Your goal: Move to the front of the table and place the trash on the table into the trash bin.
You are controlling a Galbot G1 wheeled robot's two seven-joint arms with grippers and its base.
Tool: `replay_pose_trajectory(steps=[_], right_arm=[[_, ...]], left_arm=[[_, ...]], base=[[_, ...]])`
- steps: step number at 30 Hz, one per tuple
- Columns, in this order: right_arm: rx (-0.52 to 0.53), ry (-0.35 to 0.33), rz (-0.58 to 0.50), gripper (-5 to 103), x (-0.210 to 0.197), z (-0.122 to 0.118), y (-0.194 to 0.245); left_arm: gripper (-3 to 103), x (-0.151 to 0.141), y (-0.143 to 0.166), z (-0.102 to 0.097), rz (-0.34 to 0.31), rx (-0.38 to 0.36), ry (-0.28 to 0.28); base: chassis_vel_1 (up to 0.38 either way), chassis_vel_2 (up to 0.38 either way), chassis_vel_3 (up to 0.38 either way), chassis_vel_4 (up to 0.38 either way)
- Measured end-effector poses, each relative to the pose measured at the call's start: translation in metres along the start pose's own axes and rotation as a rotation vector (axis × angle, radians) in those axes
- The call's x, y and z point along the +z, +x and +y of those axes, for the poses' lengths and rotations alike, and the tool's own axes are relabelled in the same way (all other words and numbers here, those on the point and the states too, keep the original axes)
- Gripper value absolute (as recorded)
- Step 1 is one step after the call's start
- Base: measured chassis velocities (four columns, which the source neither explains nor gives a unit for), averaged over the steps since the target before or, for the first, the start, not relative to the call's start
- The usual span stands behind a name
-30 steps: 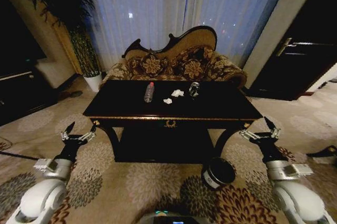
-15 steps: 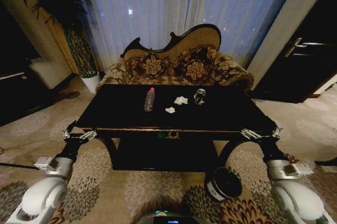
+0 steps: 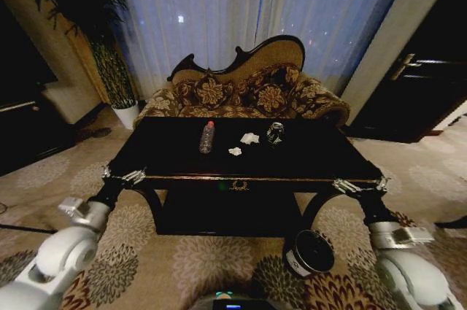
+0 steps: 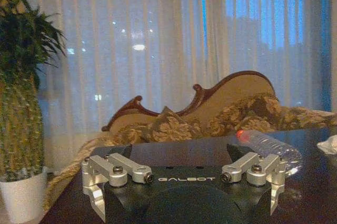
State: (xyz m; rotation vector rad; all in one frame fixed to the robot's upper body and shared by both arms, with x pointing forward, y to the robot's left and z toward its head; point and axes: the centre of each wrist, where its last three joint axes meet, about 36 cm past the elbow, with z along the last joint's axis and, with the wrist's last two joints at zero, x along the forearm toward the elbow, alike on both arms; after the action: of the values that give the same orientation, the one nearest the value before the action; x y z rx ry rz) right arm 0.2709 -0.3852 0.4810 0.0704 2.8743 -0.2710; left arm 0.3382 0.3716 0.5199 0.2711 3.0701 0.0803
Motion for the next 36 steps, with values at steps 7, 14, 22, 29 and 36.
replay_pose_trajectory(steps=[7, 14, 22, 29, 36], right_arm=[[0.003, -0.005, 0.005, 100, 0.000, 0.002, 0.003], [0.018, -0.005, 0.013, 100, 0.000, 0.001, 0.008], [0.028, 0.000, 0.023, 100, 0.003, -0.002, 0.010], [0.034, 0.005, 0.031, 100, 0.007, -0.002, 0.009], [0.031, -0.002, 0.045, 100, 0.012, 0.000, 0.012]], left_arm=[[102, -0.005, -0.023, -0.004, 0.045, 0.077, 0.050], [98, -0.010, -0.064, -0.020, 0.059, 0.154, 0.096], [98, -0.013, -0.091, -0.034, 0.086, 0.198, 0.136], [98, -0.018, -0.118, -0.042, 0.114, 0.188, 0.165], [98, -0.026, -0.147, -0.053, 0.137, 0.183, 0.158]], base=[[0.000, 0.000, 0.000, 0.000], [0.000, 0.000, 0.000, 0.000], [0.000, 0.000, 0.000, 0.000], [0.000, 0.000, 0.000, 0.000], [0.000, 0.000, 0.000, 0.000]])
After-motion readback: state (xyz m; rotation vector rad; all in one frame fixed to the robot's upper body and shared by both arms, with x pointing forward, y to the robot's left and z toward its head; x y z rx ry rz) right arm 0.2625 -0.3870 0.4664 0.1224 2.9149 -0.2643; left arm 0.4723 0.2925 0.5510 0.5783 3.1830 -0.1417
